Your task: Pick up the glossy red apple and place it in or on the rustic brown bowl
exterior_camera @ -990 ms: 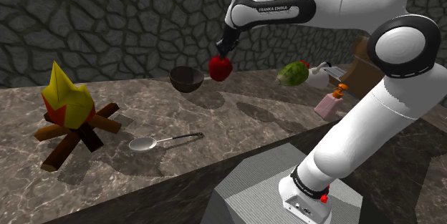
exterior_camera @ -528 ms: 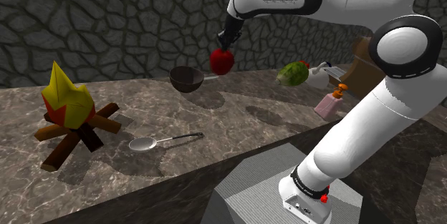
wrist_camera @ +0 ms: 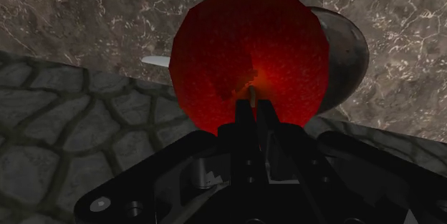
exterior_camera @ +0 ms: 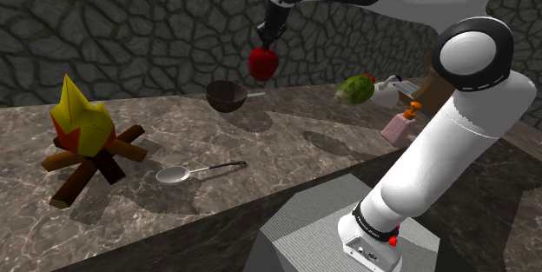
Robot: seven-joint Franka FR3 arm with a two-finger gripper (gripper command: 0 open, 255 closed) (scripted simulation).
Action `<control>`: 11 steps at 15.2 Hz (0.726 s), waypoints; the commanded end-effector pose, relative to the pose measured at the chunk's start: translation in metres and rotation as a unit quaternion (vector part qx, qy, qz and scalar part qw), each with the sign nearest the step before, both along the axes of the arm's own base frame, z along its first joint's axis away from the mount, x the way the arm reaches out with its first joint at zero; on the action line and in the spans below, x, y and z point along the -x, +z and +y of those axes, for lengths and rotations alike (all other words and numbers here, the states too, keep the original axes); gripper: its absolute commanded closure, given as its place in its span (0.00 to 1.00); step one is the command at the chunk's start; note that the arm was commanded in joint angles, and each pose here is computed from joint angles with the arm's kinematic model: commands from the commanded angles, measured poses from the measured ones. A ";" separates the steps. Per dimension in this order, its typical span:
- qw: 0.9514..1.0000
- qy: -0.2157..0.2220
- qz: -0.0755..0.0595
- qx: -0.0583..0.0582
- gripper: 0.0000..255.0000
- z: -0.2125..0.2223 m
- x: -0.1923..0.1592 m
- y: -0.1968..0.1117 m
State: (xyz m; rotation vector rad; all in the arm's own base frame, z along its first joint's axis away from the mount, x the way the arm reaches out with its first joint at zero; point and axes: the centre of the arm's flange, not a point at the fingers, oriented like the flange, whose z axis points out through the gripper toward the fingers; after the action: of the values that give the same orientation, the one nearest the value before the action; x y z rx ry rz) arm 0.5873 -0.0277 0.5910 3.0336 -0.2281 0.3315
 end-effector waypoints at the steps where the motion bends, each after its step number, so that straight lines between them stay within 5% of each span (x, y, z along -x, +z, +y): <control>1: 1.000 0.000 0.000 0.000 1.00 0.016 -0.019 0.011; 11: 1.000 0.000 0.000 0.000 1.00 0.078 -0.104 0.057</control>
State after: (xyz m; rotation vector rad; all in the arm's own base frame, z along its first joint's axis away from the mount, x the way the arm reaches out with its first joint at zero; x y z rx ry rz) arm 0.6873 0.0483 0.6492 3.0339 -0.2255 0.3319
